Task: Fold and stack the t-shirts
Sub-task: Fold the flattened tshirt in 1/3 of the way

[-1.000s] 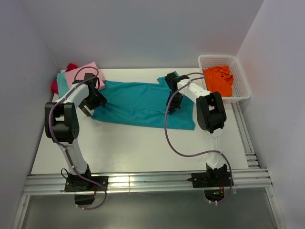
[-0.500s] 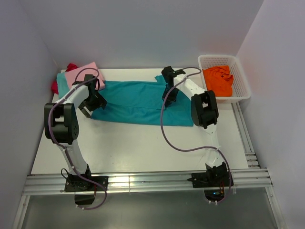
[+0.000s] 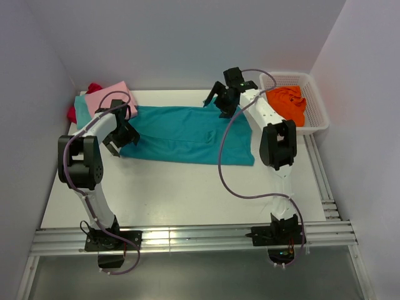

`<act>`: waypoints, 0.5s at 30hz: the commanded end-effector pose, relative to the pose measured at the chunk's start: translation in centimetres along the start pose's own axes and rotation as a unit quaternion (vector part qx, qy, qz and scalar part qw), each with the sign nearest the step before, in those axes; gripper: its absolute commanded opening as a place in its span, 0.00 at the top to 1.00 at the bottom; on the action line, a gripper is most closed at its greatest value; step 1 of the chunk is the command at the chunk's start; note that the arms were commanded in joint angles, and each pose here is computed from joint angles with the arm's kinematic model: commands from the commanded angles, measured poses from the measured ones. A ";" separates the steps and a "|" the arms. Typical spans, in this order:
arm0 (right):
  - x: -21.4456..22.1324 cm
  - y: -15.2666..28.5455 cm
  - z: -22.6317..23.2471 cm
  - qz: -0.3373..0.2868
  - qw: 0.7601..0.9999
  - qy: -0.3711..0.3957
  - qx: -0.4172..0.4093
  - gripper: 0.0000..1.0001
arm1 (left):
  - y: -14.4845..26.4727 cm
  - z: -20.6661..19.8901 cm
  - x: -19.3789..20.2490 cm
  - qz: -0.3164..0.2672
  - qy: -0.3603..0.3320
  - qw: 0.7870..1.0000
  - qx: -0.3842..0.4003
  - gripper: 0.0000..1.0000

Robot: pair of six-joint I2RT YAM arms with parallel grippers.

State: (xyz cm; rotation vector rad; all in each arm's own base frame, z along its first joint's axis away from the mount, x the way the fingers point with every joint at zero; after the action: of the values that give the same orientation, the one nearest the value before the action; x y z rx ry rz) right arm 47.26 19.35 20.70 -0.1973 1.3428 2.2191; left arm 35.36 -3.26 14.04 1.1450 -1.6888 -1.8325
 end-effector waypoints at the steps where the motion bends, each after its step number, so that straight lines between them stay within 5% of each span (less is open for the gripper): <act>1: 2.0 3.9 -1.3 -0.003 0.999 0.027 0.039 0.07 | 2.3 -0.2 -0.9 -0.028 -0.001 0.999 0.030 0.09; 8: 8.4 10.4 -7.2 -0.033 0.995 0.019 0.091 0.07 | 2.0 1.1 0.2 -0.028 0.011 0.999 0.029 0.09; 15: 13.2 11.2 -11.5 -0.018 0.991 -0.001 0.132 0.07 | 0.8 2.1 1.0 -0.030 0.020 0.999 0.008 0.09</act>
State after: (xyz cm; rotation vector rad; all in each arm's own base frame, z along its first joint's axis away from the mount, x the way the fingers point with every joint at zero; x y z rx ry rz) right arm 28.87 11.07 19.84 -0.1208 1.5915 2.0494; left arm 33.03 -3.12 13.93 1.1679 -1.6850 -1.8248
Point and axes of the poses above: each gripper's point midway between its finger pads, its own y axis back along the fingers, its own z axis along the line the jaws close on, x = y × z, the point moved 10 cm from there along y, back along the fingers, and after that the axes turned 9 degrees about y, right-handed, at the moved point
